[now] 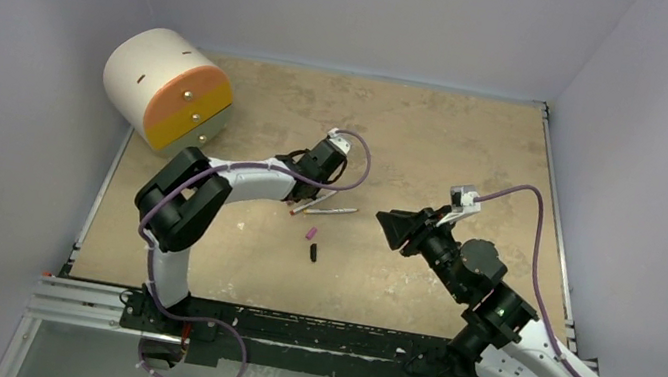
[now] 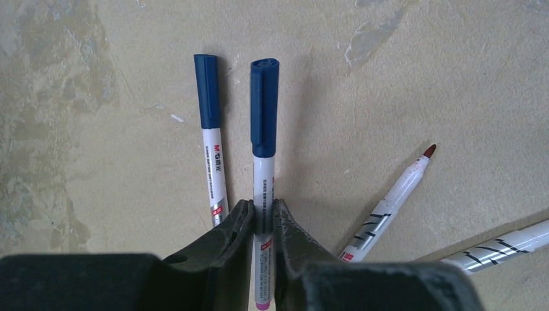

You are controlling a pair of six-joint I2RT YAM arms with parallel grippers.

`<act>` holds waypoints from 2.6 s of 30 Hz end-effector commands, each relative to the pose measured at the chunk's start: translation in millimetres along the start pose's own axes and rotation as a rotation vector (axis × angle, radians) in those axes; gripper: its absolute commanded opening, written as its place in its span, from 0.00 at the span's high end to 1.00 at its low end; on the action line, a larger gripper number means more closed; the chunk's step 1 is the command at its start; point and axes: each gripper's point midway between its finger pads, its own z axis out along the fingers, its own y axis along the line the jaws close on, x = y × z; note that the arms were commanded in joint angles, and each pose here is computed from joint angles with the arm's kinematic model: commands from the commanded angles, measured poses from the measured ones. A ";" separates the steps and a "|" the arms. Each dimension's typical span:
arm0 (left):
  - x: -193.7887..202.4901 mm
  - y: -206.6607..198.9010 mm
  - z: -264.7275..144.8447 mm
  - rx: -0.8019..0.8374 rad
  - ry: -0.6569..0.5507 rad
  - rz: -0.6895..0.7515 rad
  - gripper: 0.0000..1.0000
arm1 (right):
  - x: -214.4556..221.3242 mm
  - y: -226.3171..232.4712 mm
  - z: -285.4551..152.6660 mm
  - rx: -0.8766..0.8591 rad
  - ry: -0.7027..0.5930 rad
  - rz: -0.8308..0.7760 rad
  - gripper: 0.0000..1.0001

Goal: Insert the pens into the pen caps

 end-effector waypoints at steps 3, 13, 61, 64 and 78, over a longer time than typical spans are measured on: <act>-22.9 7.1 -4.1 -0.025 -0.044 -0.032 0.82 | -9.4 1.9 2.6 0.000 -0.041 0.004 0.59; -41.3 10.7 -24.4 0.007 -0.127 -0.059 0.76 | -6.0 -1.0 4.7 0.011 -0.033 -0.003 0.59; -3.0 -101.6 -32.3 0.614 -0.151 0.396 0.90 | 11.3 -51.7 -19.6 0.312 0.085 0.028 0.53; 4.3 -104.7 -30.9 0.622 -0.110 0.410 0.89 | 11.1 -51.2 -18.1 0.309 0.084 0.025 0.53; 13.9 -105.3 -28.9 0.588 -0.100 0.439 0.84 | 10.9 -52.4 -15.7 0.314 0.084 0.007 0.53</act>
